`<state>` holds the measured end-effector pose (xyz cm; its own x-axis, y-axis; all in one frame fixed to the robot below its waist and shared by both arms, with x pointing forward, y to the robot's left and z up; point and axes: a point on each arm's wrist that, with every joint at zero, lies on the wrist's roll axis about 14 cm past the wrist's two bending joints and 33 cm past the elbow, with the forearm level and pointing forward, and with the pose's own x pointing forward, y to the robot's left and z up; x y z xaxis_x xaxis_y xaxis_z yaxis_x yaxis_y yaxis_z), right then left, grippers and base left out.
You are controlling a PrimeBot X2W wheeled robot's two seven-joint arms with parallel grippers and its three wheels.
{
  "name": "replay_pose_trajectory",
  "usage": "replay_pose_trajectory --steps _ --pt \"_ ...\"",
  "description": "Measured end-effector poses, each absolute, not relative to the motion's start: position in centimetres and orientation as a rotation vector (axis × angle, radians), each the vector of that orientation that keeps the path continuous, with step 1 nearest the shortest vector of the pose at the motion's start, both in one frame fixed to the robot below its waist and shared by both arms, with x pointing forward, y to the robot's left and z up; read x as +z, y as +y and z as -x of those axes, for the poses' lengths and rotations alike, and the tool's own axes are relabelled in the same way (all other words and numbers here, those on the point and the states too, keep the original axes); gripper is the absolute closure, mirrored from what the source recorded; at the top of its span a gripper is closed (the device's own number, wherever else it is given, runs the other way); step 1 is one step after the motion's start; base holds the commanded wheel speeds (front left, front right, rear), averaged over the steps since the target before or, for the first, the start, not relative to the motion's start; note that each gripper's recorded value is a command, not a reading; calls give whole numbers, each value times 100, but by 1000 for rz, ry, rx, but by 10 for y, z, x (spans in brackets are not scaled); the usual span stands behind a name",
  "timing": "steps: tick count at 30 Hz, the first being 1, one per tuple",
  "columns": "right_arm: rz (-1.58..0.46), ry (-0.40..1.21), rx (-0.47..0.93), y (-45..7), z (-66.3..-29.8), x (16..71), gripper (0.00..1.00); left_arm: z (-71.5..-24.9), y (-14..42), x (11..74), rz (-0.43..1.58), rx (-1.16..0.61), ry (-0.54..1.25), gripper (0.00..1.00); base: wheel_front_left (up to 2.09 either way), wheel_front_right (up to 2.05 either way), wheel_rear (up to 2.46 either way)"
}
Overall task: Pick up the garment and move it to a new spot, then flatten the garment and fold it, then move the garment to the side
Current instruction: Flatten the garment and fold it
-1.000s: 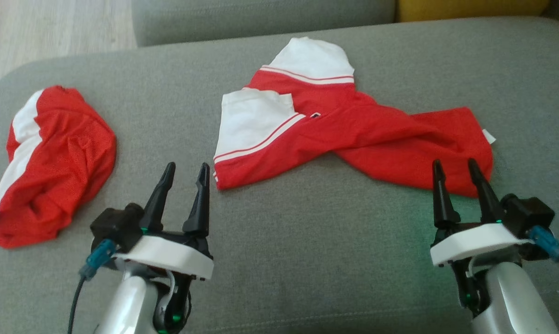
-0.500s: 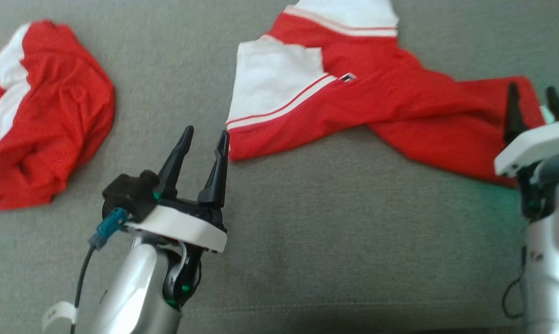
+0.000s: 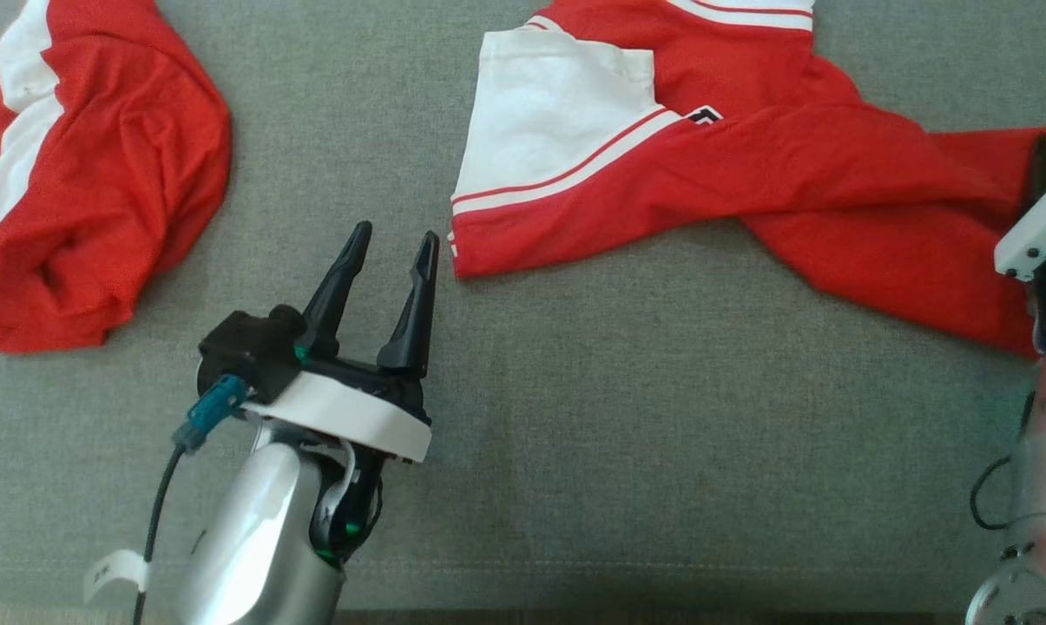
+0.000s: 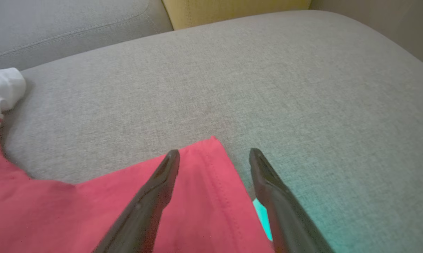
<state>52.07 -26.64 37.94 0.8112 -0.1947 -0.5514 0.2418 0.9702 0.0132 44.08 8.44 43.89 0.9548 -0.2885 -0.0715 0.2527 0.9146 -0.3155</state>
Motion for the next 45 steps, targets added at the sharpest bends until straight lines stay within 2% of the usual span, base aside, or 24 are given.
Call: replay_pose_trajectory --steps 9,10,15,23,28,32,37,41,45 --pt "-88 639 -232 -263 -525 364 0 -444 79 435 312 -298 125 0 0 0 0" --pt "-91 640 -230 -262 -526 364 100 -444 80 434 312 -298 127 0 0 0 0" --pt "-83 604 -203 -254 -529 370 100 -444 79 437 310 -301 123 0 0 0 0" --pt "-94 308 -142 -240 -547 443 100 -439 74 462 304 -321 65 0 0 0 0" --pt "-121 169 -49 -213 -537 488 100 -430 76 480 302 -318 25 0 0 0 0" --pt "-170 148 77 -175 -493 501 100 -412 73 492 300 -322 2 0 0 0 0" --pt "-239 234 186 -146 -429 490 100 -396 68 506 299 -334 -30 0 0 0 0" --pt "-259 343 247 -134 -375 470 100 -387 69 516 293 -330 -56 0 0 0 0" --pt "-285 523 332 -119 -317 444 100 -379 64 521 296 -341 -67 0 0 0 0"
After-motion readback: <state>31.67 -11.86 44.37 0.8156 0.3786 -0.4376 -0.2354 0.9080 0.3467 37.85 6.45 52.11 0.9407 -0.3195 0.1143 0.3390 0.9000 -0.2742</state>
